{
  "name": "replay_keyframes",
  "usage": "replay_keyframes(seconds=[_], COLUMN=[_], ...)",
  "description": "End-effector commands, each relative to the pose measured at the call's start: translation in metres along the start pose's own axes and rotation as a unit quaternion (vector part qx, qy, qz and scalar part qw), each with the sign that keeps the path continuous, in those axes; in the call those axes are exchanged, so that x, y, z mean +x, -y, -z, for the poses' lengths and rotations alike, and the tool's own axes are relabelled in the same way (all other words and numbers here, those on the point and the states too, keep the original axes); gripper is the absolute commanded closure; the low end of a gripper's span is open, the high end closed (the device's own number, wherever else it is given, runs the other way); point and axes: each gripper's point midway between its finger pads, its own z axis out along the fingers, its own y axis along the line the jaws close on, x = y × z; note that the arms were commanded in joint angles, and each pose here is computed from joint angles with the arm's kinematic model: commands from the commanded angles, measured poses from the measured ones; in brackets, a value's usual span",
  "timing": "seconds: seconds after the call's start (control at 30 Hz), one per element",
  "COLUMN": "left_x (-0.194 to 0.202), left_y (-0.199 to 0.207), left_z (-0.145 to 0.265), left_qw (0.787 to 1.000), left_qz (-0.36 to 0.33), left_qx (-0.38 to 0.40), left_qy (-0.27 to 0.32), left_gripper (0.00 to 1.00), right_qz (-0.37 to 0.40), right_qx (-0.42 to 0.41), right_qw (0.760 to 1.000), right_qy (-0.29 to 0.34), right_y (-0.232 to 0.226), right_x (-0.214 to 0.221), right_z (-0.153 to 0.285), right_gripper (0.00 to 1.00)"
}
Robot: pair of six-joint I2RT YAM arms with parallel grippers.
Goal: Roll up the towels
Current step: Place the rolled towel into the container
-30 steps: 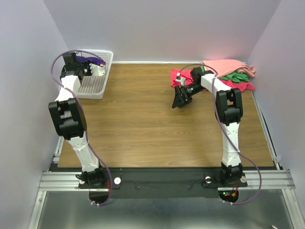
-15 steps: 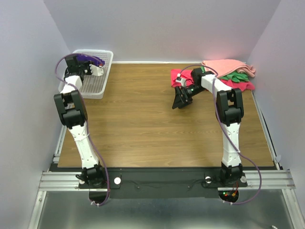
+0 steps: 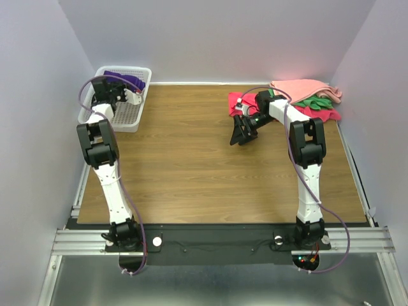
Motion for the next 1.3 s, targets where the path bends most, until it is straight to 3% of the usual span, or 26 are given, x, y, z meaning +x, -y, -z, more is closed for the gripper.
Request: replay_keyframes(seconds=[0.0, 0.33, 0.37, 0.4, 0.6, 0.63, 0.7, 0.73, 0.77, 1.27], left_x=[-0.006, -0.002, -0.001, -0.003, -0.007, -0.006, -0.008, -0.007, -0.008, -0.028], left_y=[-0.042, -0.012, -0.008, -0.007, 0.003, 0.002, 0.006, 0.002, -0.001, -0.032], left_z=[0.001, -0.015, -0.015, -0.015, -0.014, -0.012, -0.013, -0.011, -0.01, 0.033], left_qw=[0.997, 0.997, 0.997, 0.997, 0.998, 0.997, 0.998, 0.998, 0.998, 0.998], left_qz=[-0.056, -0.065, -0.063, -0.065, -0.063, -0.066, -0.061, -0.06, -0.057, -0.048], left_qx=[-0.052, -0.034, -0.03, -0.029, -0.02, -0.02, -0.016, -0.019, -0.021, -0.022], left_qy=[0.014, 0.015, 0.014, 0.016, 0.022, 0.019, 0.02, 0.018, 0.019, 0.034], left_gripper=[1.0, 0.94, 0.82, 0.77, 0.57, 0.49, 0.15, 0.04, 0.02, 0.01], right_qz=[0.007, 0.002, 0.002, 0.002, 0.001, 0.002, 0.002, 0.002, 0.003, 0.015], right_qx=[0.027, 0.034, 0.034, 0.035, 0.036, 0.035, 0.037, 0.037, 0.038, 0.039], right_qw=[1.0, 0.999, 0.999, 0.999, 0.999, 0.999, 0.999, 0.999, 0.999, 0.999], right_qy=[0.009, 0.004, 0.003, 0.003, 0.002, 0.001, 0.002, 0.0, 0.0, 0.008], right_y=[0.005, 0.008, 0.008, 0.009, 0.01, 0.009, 0.009, 0.009, 0.01, 0.007], right_x=[-0.008, -0.003, -0.003, -0.002, -0.002, -0.001, -0.001, 0.0, -0.001, -0.009], right_z=[0.009, 0.009, 0.009, 0.009, 0.008, 0.007, 0.009, 0.008, 0.008, 0.011], right_gripper=[0.0, 0.0, 0.0, 0.0, 0.0, 0.0, 0.0, 0.0, 0.0, 0.0])
